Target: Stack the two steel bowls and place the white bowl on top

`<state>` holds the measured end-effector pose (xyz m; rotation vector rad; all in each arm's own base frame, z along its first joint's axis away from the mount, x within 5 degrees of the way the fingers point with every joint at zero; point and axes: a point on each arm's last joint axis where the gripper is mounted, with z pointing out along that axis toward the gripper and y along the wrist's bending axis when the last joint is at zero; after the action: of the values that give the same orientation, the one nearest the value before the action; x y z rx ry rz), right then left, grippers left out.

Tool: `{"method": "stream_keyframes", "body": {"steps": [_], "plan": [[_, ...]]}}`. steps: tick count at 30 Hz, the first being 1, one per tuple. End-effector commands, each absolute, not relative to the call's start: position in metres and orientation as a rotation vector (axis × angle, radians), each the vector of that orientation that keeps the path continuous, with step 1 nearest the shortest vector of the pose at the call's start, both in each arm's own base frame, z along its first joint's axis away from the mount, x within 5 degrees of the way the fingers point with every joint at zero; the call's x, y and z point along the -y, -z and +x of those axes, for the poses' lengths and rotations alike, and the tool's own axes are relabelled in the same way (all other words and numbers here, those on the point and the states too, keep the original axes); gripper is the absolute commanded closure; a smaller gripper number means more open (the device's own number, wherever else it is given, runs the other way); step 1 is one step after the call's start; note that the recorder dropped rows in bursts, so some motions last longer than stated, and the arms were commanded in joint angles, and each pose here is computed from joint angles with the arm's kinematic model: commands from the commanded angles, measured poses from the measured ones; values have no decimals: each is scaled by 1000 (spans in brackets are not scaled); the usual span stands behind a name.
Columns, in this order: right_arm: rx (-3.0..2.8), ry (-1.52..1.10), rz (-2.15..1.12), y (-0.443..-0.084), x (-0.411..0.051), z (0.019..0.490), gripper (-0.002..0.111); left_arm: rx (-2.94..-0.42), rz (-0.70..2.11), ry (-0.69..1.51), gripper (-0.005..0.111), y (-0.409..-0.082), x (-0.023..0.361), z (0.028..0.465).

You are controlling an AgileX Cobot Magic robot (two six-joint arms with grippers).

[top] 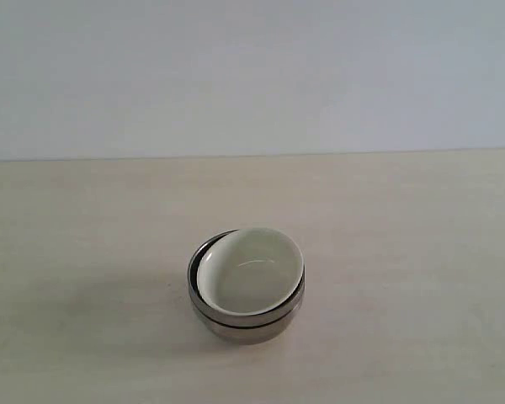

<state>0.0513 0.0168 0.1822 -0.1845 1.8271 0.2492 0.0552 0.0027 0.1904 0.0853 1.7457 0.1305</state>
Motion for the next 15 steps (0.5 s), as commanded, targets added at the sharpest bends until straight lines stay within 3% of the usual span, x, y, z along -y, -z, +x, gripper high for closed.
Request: {"method": "stream_keyframes", "body": {"steps": [1,15], "plan": [[-1822,-237,-186,-182,-16,51,108,-1738,69,-118,103,-190,-3,55],[-1815,-236,-184,-183,-16,51,108,-1738,69,-118,103,-190,-3,55]]}}
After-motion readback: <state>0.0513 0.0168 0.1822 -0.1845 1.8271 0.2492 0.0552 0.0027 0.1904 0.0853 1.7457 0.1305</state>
